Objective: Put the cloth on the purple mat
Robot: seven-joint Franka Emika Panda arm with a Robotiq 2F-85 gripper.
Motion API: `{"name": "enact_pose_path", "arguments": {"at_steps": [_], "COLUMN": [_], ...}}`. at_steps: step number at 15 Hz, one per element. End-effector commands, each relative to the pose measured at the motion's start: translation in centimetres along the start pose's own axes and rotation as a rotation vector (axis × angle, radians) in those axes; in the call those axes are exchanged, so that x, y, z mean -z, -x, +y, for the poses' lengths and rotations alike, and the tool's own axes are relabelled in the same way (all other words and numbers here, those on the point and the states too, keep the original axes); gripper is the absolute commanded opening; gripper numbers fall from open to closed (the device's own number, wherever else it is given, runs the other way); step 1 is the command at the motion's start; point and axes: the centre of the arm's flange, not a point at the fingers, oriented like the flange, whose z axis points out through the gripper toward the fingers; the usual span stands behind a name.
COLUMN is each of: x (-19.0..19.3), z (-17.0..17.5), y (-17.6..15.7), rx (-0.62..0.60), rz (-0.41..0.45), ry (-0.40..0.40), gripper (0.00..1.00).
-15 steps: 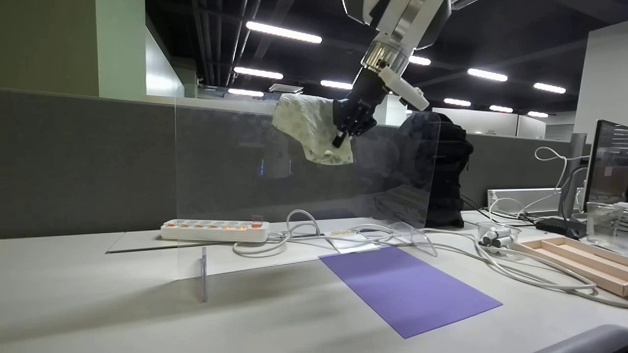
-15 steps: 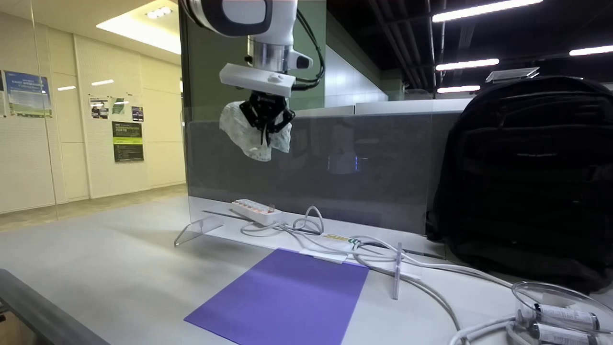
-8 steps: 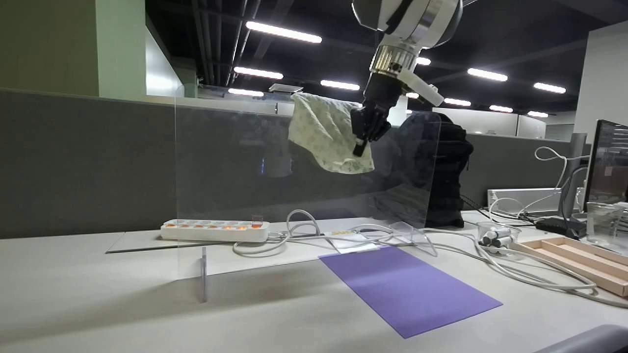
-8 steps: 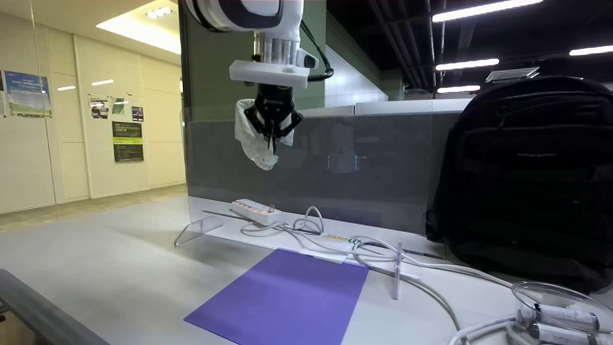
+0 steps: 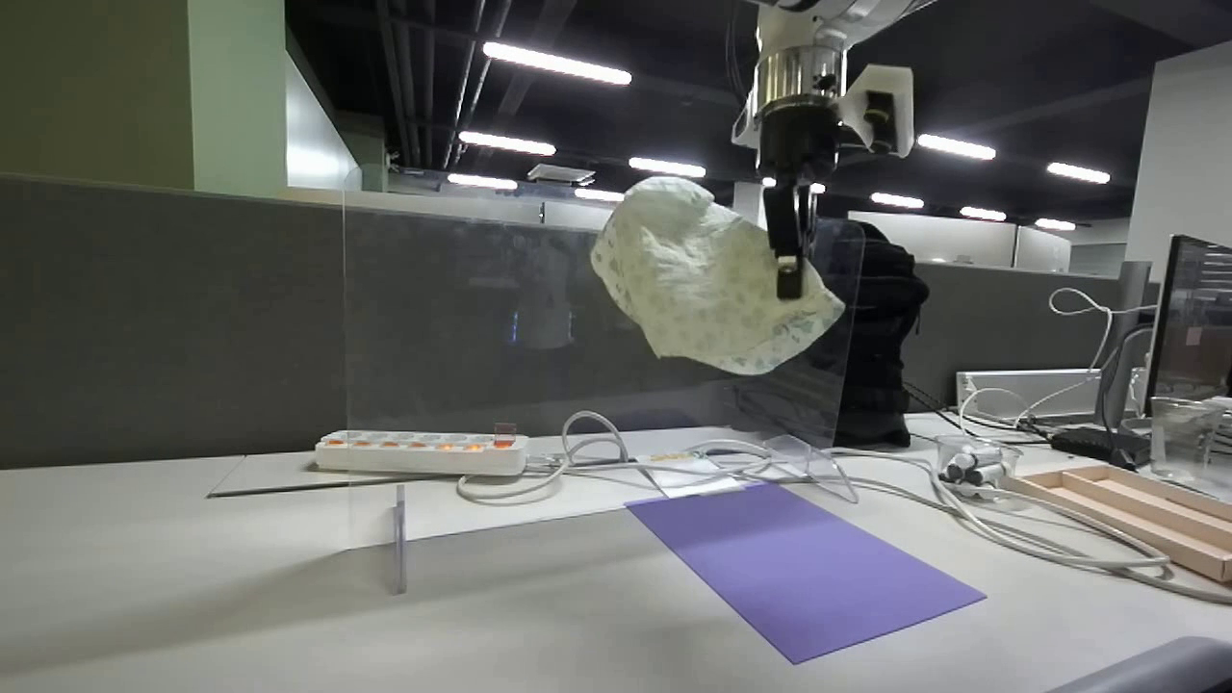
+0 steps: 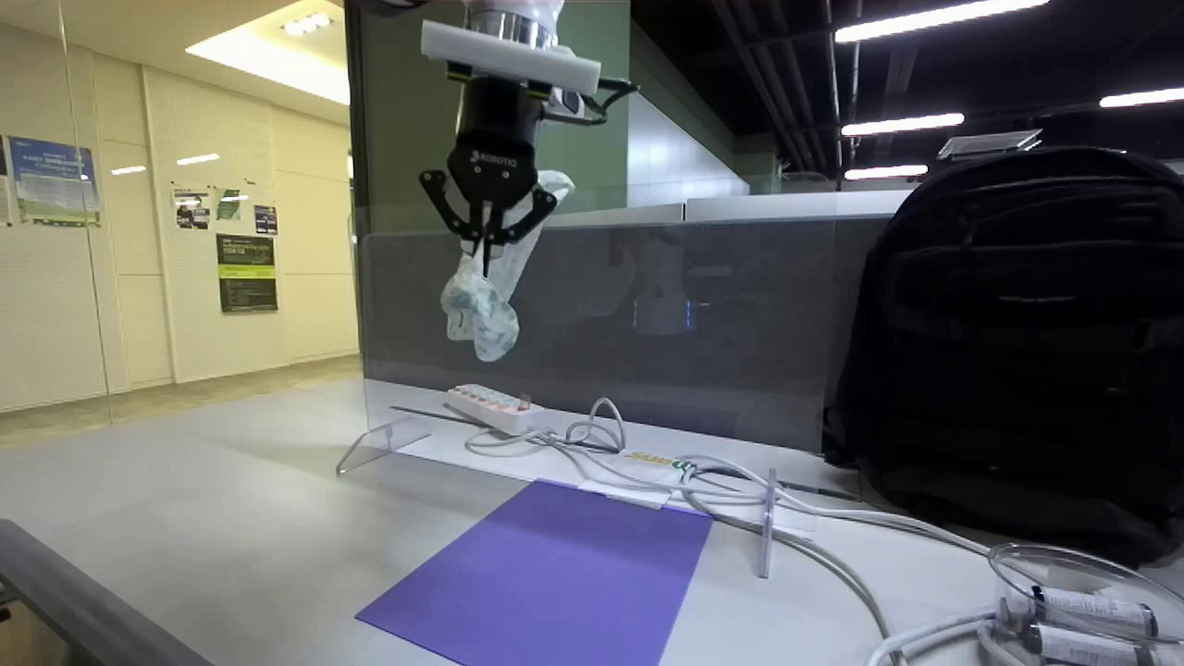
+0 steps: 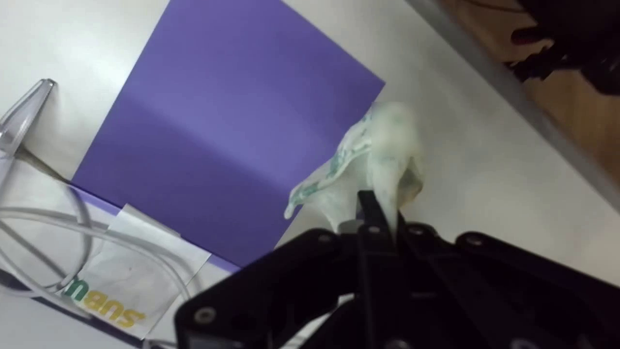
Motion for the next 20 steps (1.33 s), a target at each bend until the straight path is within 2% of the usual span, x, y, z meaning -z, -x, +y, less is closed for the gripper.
{"name": "enact_pose_path", "arguments": {"at_steps": [1,4,8,10,12,15,16,17,18,20], "x": [1.4,-0.3,-4.5,-6.8,-9.1,-11.4,-11.9,-12.2,-12.4,-12.2], "z": [-1.2,-0.8,0.3,0.7,1.0,1.2,1.3,1.3,1.2,1.3], "y": [1.9,1.6,0.2,-0.5,-1.4,-2.2,-2.4,-2.4,-2.4,-2.3], "rx": [0.075,0.038,-0.053,-0.111,-0.177,-0.23,-0.236,-0.252,-0.271,-0.329], "rz": [-0.085,-0.137,-0.145,-0.122,-0.062,0.04,0.044,0.027,0.02,-0.014], "ry": [-0.015,-0.025,-0.018,-0.008,0.023,0.104,0.127,0.12,0.13,0.137], "gripper": [0.0,0.0,0.0,0.0,0.0,0.0,0.0,0.26,0.27,0.4]}}
